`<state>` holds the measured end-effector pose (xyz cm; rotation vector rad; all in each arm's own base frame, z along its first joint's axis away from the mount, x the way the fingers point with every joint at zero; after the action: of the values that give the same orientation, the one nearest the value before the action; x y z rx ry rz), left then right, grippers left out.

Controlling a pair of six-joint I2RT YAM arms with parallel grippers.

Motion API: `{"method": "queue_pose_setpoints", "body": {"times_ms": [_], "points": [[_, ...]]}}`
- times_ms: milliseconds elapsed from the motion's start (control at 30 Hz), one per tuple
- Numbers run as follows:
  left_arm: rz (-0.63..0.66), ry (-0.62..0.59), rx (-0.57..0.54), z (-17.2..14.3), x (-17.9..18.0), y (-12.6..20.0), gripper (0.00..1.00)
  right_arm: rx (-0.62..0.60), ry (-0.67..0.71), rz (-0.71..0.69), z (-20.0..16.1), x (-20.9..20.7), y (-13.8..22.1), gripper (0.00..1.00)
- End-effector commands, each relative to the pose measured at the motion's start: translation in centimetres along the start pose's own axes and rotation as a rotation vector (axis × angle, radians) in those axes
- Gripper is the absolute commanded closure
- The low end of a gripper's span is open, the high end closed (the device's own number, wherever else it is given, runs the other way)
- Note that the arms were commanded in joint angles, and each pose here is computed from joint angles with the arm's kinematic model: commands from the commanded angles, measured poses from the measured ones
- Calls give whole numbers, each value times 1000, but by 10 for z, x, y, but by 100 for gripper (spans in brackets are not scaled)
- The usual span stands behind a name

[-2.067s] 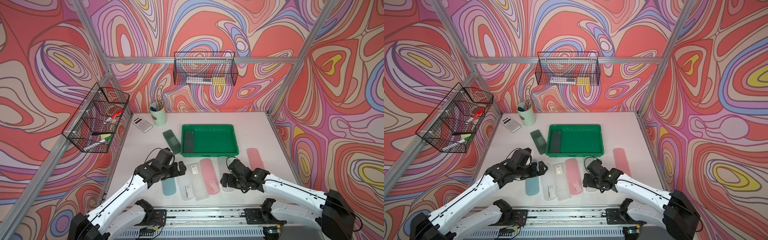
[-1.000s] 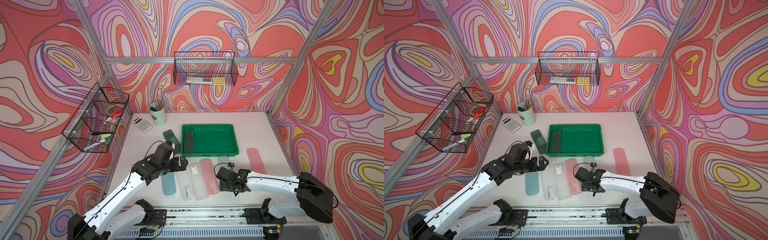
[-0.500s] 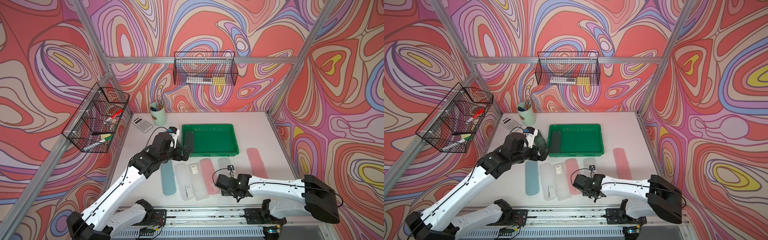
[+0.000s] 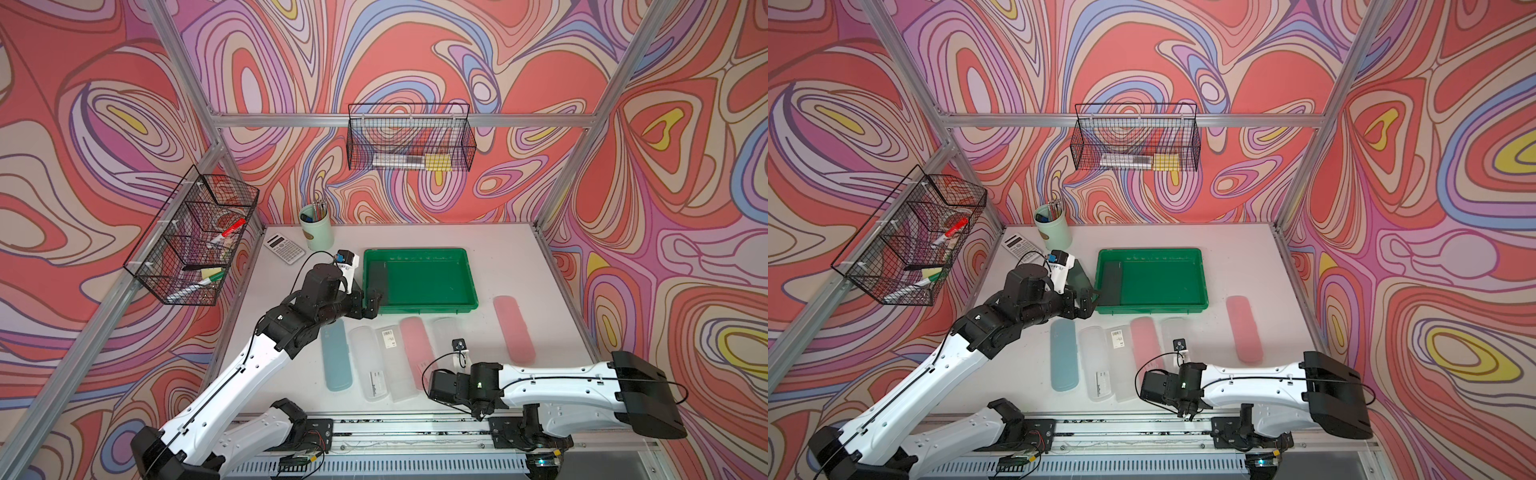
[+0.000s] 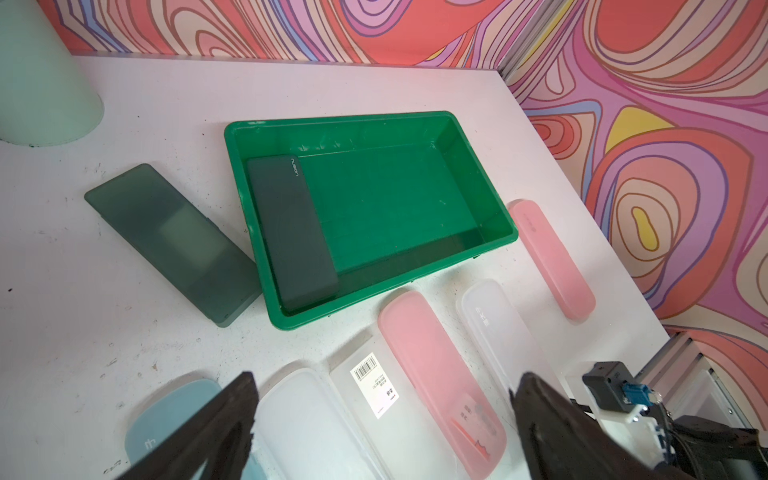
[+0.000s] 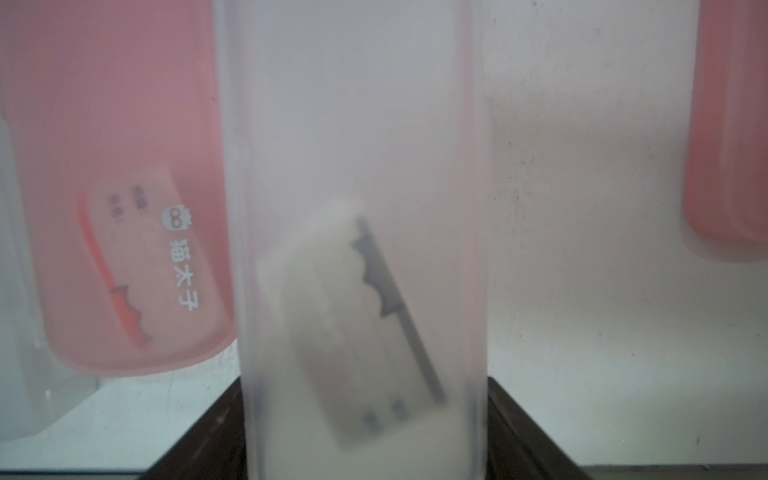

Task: Put the pencil case into the storage box
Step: Pick up the pencil case from the center of the board.

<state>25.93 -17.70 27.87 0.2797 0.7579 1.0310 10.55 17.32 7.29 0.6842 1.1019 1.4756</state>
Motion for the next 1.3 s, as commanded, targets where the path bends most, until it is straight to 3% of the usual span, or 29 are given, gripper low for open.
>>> {"method": "queue_pose_setpoints", "body": {"times_ms": [0,400,700,1033,1267], "points": [[-61,-46,-62,15,-15,9,1,-87,-17,-33,12,-4,21,38],[-84,2,-62,24,-22,-3,1,-170,-12,26,28,5,48,38],[-72,-14,-75,46,-28,-18,1,-299,-47,132,60,9,85,37],[-137,77,-36,82,-20,-50,1,-325,-64,237,122,13,105,36],[-100,85,-1,86,-2,-62,1,-324,-66,305,180,16,90,36]]}}
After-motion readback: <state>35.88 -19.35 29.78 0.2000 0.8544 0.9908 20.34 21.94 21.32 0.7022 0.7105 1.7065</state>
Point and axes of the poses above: each gripper's point midway between its finger pads, its own y axis back along the fingers, its own x axis along the line the jaws close on, z = x × y, the point moved 2 cm from there along y, back along the fingers, and after that the axes turned 8 degrees about y, right-handed, at the moved point
